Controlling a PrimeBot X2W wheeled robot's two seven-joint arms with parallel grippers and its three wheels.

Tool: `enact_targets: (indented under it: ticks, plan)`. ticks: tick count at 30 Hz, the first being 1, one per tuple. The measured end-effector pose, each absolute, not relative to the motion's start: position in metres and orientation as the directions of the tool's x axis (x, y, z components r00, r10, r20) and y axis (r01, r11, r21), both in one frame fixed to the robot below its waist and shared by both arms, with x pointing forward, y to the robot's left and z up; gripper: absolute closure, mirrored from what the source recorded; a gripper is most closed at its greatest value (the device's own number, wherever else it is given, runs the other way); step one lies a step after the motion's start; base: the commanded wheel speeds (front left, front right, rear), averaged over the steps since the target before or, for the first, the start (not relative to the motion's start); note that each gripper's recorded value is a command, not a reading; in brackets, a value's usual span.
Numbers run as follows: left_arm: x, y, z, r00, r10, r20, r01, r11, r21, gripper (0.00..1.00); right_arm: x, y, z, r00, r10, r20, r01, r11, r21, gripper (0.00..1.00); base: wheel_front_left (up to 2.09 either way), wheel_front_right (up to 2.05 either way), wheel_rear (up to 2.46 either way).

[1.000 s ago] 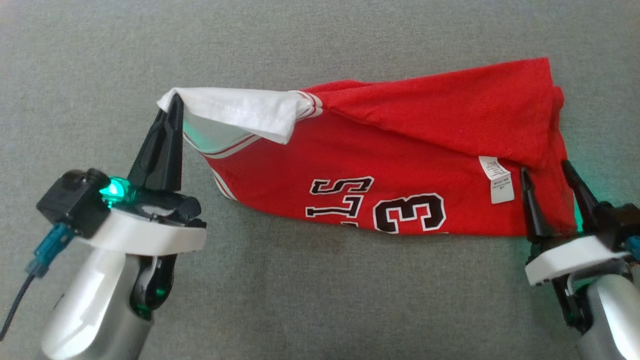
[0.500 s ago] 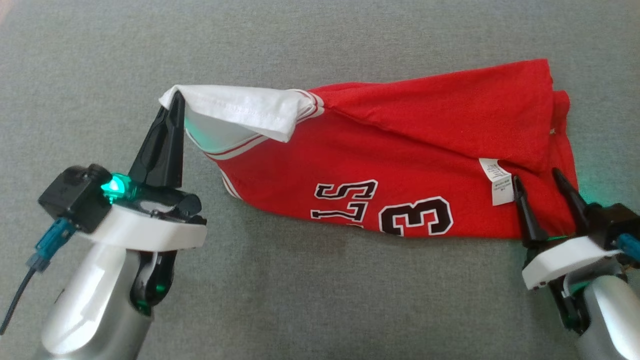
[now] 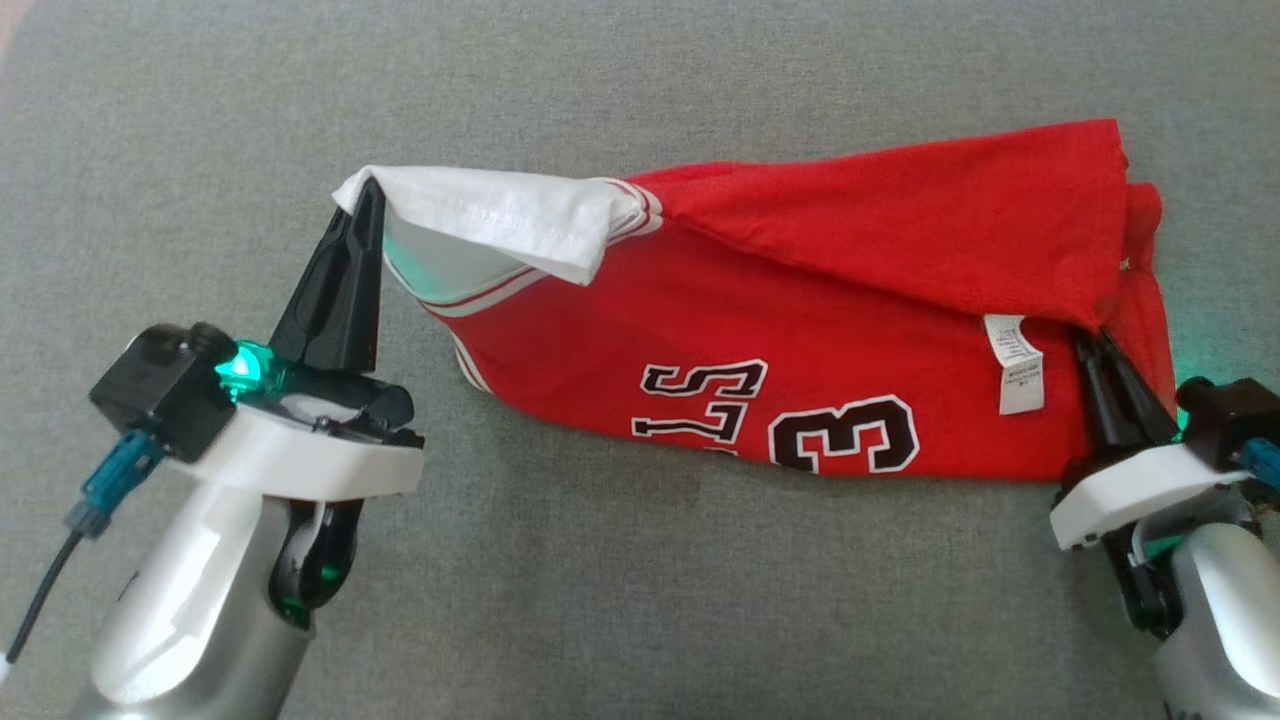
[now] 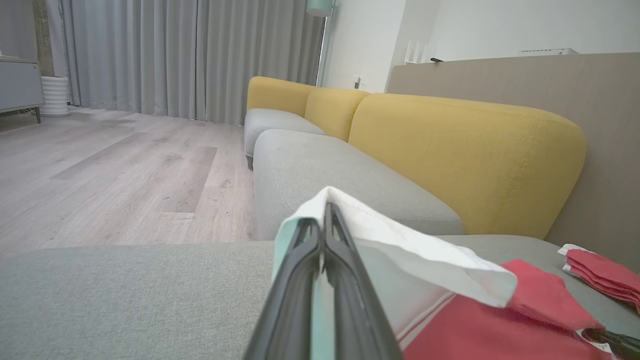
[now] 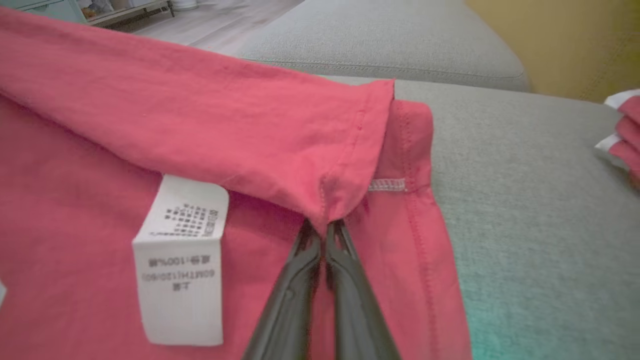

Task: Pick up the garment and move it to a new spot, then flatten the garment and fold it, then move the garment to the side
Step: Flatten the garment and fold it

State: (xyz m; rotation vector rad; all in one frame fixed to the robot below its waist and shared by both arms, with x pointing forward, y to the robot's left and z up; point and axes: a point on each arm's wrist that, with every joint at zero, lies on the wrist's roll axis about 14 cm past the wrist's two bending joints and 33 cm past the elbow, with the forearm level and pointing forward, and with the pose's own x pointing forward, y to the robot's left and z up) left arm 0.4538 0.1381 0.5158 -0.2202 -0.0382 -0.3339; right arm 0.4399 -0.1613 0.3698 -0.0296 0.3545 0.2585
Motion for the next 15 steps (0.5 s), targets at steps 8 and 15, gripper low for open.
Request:
enact_targets:
  ticks: [8,15]
  plan:
    - [0.449,0.140,0.537,0.937,-0.325,0.125,0.343,0.924,-0.169,1.00,0.456,-0.180,0.418,0.961,0.194,-0.200,-0.206,0.978,-0.042,1.00,0.00,0.00,0.00]
    - [0.455,0.133,0.632,0.855,-0.407,0.320,0.431,0.902,-0.004,1.00,0.480,-0.204,0.532,0.987,0.157,0.045,-0.147,0.974,-0.174,1.00,0.00,0.00,0.00]
